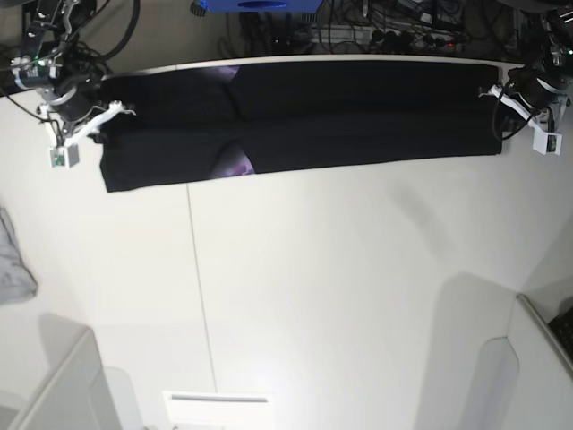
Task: Fold the T-shirt properly
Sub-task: 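Lift the hem with both grippers and fold it over toward the collar, then lower the folded hem edge onto the shirt and release both grippers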
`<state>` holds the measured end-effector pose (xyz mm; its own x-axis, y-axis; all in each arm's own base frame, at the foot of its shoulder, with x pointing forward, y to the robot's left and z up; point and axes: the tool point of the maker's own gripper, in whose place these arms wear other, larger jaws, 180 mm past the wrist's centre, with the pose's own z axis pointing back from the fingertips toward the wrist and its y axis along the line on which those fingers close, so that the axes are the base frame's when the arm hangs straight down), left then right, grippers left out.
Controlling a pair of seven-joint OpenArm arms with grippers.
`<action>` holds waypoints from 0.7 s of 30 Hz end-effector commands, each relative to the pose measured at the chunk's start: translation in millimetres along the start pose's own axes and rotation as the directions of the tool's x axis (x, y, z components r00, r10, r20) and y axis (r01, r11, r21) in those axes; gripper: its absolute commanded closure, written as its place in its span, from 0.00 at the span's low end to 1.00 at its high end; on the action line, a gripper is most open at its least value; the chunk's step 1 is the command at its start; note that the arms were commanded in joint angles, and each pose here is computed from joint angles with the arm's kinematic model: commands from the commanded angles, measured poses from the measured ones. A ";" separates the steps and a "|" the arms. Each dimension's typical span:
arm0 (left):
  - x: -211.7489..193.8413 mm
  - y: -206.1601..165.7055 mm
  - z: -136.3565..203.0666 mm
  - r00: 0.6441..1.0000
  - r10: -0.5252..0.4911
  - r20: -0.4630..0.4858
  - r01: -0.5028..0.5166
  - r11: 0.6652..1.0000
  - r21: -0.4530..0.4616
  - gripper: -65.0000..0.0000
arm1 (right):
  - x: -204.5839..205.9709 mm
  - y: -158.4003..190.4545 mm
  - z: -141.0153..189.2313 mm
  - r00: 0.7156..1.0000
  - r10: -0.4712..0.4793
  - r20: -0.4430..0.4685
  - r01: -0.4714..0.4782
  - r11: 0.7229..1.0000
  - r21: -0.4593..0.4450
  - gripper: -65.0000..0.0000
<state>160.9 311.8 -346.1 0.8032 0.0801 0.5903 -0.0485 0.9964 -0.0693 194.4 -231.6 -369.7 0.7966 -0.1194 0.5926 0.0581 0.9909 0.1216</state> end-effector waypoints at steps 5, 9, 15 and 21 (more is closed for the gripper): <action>7.7 2.9 4.1 1.000 -0.022 0.022 0.022 1.000 0.009 1.00 | 4.2 -2.4 3.9 1.000 0.009 0.023 -0.009 1.000 -0.005 1.00; 6.9 3.3 3.8 1.000 -0.020 0.020 0.020 1.000 0.009 1.00 | -3.5 -2.8 5.0 1.000 0.007 0.004 -0.007 1.000 -0.006 1.00; 6.6 5.1 4.7 1.000 -0.017 0.020 0.017 1.000 0.015 0.78 | -4.7 -3.5 5.4 1.000 0.006 0.002 -0.006 1.000 -0.008 0.70; 1.6 5.7 5.8 1.000 -0.015 0.009 0.015 1.000 0.017 0.30 | -9.0 -13.1 9.8 0.997 -0.074 0.025 0.075 0.996 -0.044 0.58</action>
<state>153.3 313.9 -349.5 0.8152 0.0827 0.5733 -0.0562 0.9964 -0.0638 175.7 -239.6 -377.0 0.7924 -0.2104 0.5725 0.1549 0.9773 0.1448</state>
